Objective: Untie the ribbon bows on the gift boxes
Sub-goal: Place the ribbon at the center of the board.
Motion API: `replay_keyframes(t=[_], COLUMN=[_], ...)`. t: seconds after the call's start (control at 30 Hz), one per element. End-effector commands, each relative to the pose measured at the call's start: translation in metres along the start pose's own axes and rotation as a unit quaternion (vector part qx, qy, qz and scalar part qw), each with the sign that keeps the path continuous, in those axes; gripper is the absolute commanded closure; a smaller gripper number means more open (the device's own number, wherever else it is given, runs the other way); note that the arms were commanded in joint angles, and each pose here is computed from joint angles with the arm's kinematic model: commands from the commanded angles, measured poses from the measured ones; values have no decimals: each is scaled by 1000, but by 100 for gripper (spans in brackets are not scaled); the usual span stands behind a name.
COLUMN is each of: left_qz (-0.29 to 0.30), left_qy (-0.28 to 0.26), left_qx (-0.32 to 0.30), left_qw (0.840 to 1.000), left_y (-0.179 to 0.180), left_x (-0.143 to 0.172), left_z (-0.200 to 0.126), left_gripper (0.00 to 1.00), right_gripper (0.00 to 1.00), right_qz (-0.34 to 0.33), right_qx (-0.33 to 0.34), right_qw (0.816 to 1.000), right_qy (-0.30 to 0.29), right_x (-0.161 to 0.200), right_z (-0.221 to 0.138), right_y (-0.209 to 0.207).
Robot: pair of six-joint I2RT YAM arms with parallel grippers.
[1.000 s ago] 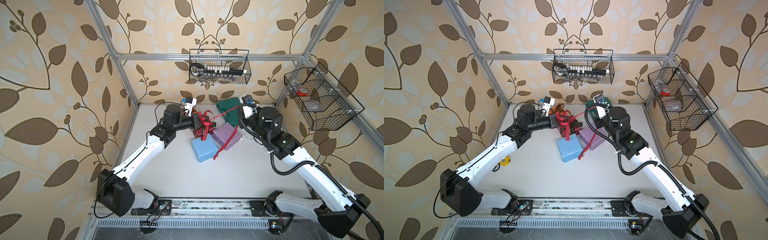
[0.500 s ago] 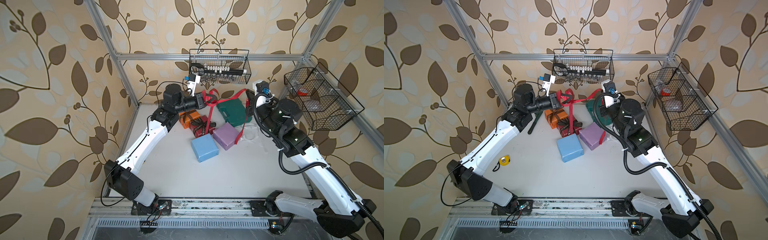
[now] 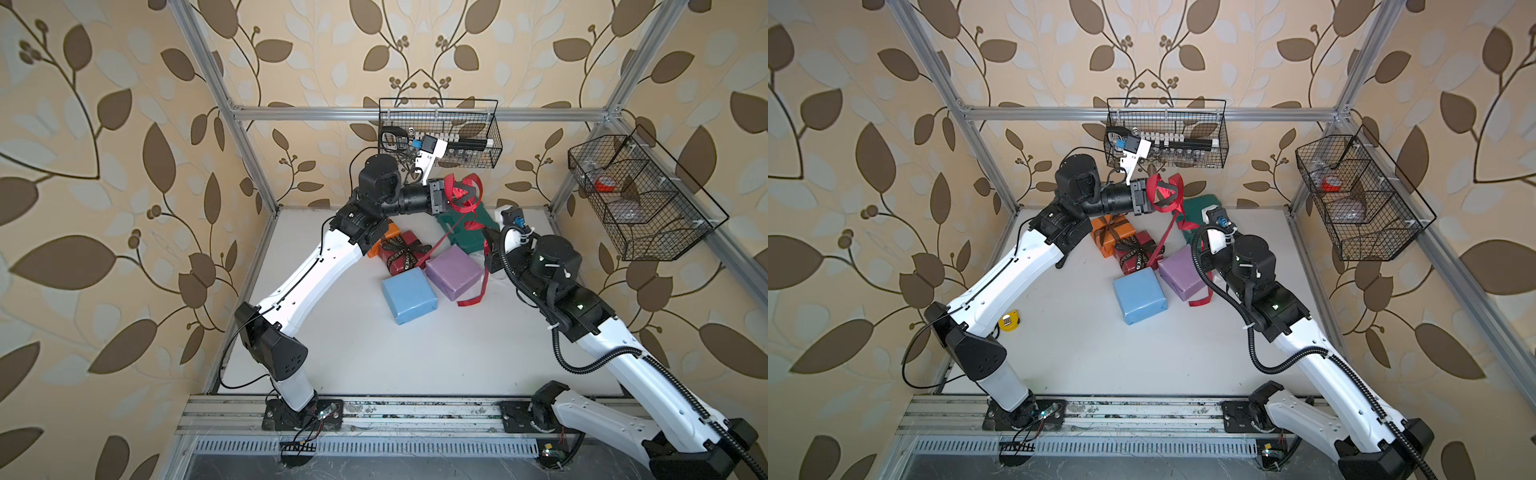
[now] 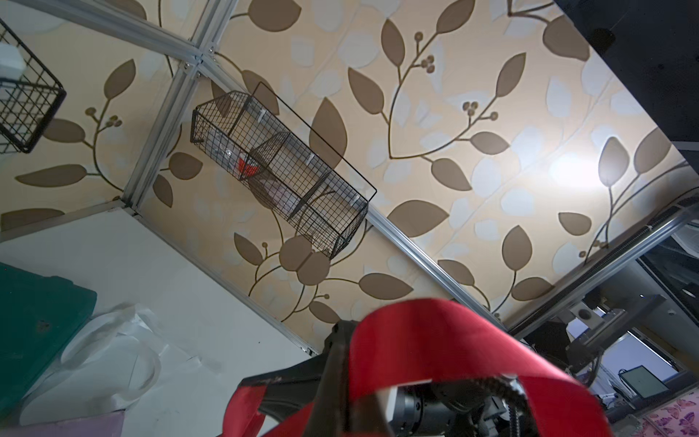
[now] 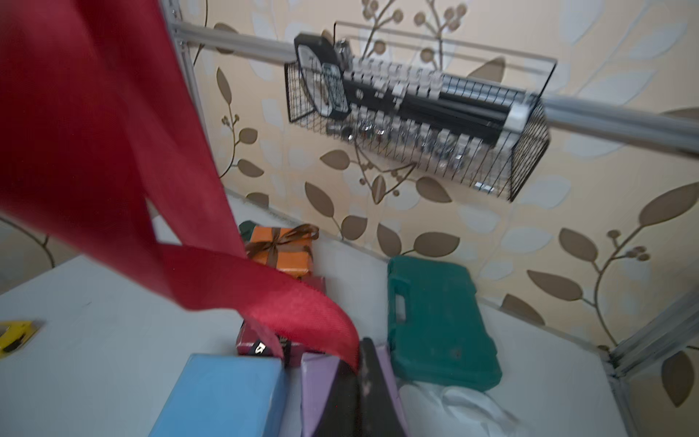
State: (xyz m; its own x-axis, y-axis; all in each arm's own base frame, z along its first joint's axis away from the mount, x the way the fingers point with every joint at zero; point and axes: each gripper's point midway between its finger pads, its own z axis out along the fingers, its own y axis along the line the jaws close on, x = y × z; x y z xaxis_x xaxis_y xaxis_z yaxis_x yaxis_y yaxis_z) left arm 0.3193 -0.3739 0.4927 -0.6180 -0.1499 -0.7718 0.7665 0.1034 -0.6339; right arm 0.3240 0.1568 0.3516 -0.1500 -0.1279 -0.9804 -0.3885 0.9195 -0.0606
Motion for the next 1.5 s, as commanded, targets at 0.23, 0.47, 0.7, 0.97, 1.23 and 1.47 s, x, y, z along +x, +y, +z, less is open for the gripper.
replay_keyframes(t=[0.23, 0.47, 0.7, 0.97, 1.23, 1.47], left_qz=[-20, -36, -50, -64, -75, -73], left_qy=[37, 49, 48, 34, 30, 25], left_qx=[-92, -100, -87, -76, -68, -99], left_qw=[995, 993, 994, 994, 994, 992], left_y=[62, 74, 62, 53, 49, 63], left_x=[45, 51, 51, 52, 55, 63], left_z=[-3, -5, -9, -16, -19, -29], left_gripper=[100, 100, 100, 100, 100, 100], right_gripper=[14, 6, 17, 42, 100, 100], right_qz=[96, 88, 82, 100, 111, 105], right_qx=[-214, -179, -172, -145, -163, -75], right_qw=[961, 978, 981, 984, 980, 991], right_qy=[145, 58, 34, -6, -14, -36], right_x=[71, 38, 27, 15, 10, -5], right_z=[-3, -14, 15, 43, 60, 41], right_y=[67, 46, 43, 34, 40, 5])
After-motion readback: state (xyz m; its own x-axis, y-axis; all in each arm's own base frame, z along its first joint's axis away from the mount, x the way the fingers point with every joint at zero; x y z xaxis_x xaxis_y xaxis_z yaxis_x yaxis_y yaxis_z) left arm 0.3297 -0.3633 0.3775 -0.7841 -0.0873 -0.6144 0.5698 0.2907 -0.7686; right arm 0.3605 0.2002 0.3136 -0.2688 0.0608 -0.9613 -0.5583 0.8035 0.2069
